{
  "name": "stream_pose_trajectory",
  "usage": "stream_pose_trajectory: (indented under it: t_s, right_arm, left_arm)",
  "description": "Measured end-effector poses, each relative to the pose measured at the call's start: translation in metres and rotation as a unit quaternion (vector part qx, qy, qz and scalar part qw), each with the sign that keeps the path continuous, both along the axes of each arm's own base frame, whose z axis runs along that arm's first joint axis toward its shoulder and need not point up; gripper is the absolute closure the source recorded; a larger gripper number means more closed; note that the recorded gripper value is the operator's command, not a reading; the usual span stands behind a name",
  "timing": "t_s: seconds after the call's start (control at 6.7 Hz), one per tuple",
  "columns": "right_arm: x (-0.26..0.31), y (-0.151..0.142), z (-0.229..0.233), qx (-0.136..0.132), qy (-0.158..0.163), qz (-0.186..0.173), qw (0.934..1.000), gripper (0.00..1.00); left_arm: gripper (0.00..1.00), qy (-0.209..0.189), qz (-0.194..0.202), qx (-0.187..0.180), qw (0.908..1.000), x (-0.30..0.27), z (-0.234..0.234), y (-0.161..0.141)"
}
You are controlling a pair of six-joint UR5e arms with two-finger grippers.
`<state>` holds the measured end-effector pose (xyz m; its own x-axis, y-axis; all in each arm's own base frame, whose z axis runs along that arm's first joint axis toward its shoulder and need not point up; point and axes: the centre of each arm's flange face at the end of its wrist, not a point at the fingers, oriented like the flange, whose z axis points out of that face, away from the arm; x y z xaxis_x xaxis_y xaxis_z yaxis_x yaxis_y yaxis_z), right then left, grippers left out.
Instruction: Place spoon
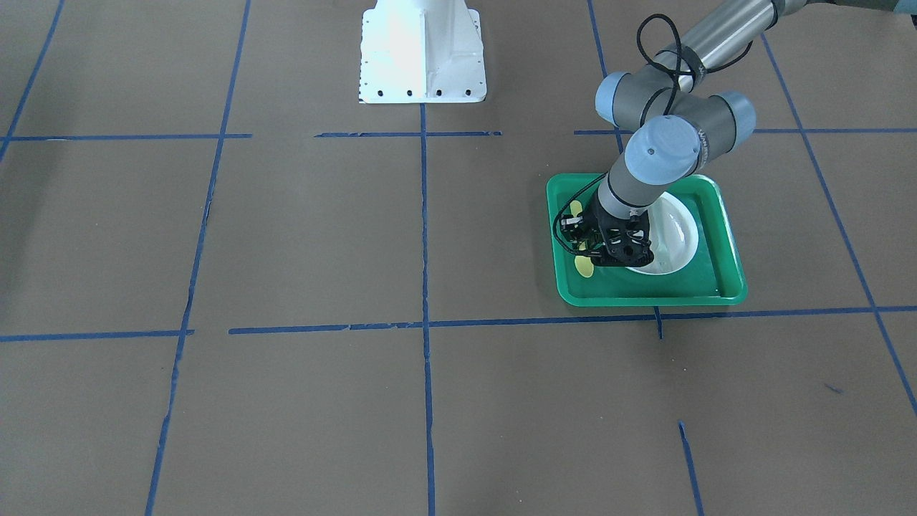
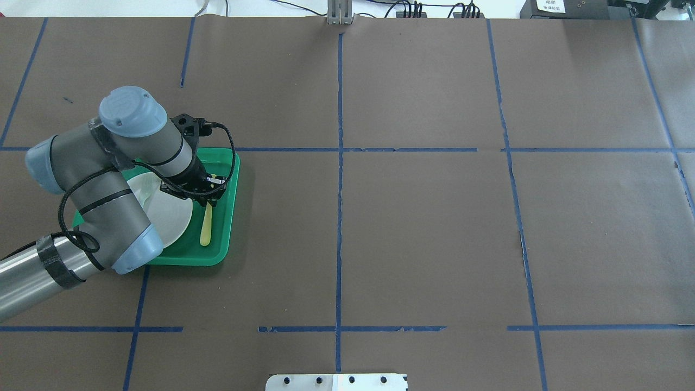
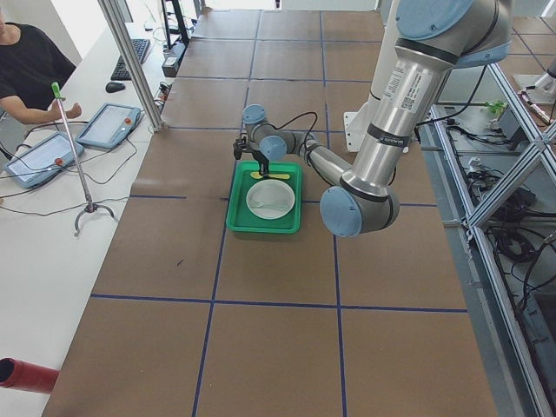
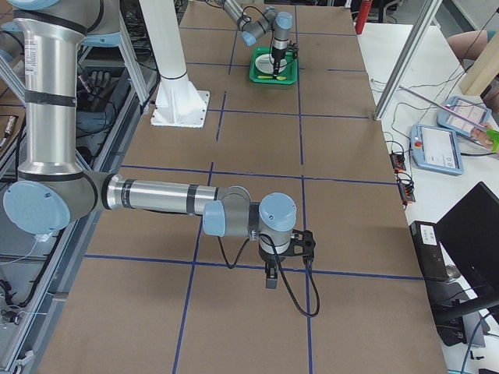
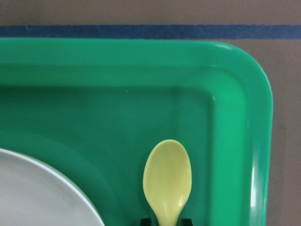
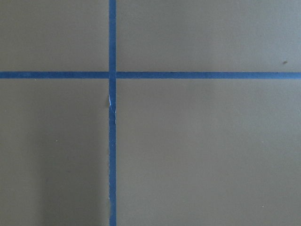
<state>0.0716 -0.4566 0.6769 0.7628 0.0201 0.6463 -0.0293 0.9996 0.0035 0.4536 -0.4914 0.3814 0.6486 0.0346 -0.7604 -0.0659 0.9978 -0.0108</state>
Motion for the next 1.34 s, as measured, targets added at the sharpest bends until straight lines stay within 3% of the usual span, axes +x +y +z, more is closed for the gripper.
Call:
stream_pose_trajectory:
  t_s: [0.15,0.3,0.6,0.9,1.34]
  right_arm:
    - [0.0,0.0,0.0,0.0,0.0,0.0,1.0,0.0]
    - [0.0,0.0,0.0,0.0,0.0,0.0,1.0,0.0]
    - [0.0,0.0,0.0,0.0,0.0,0.0,1.0,0.0]
    - [0.0,-0.001,0.0,0.001,0.0,0.0,1.0,0.0]
    - [0.0,0.0,0.0,0.0,0.0,0.0,1.0,0.0]
  left_arm:
    - [0.11,0.007,-0.002,0.006,1.0,-0.004,-0.003,-0.002]
    - [0.04,0.018,-0.016,0.009,0.9997,-0.025,-0.01,-0.015]
    - [0.02,0.035,-0.043,0.04,0.9977,-0.129,-0.01,-0.072]
    - [0.02,0.008,-0.045,0.078,0.9959,-0.244,0.046,-0.097]
    - [0.03,-0.017,-0.027,0.121,0.9921,-0.402,0.152,-0.079]
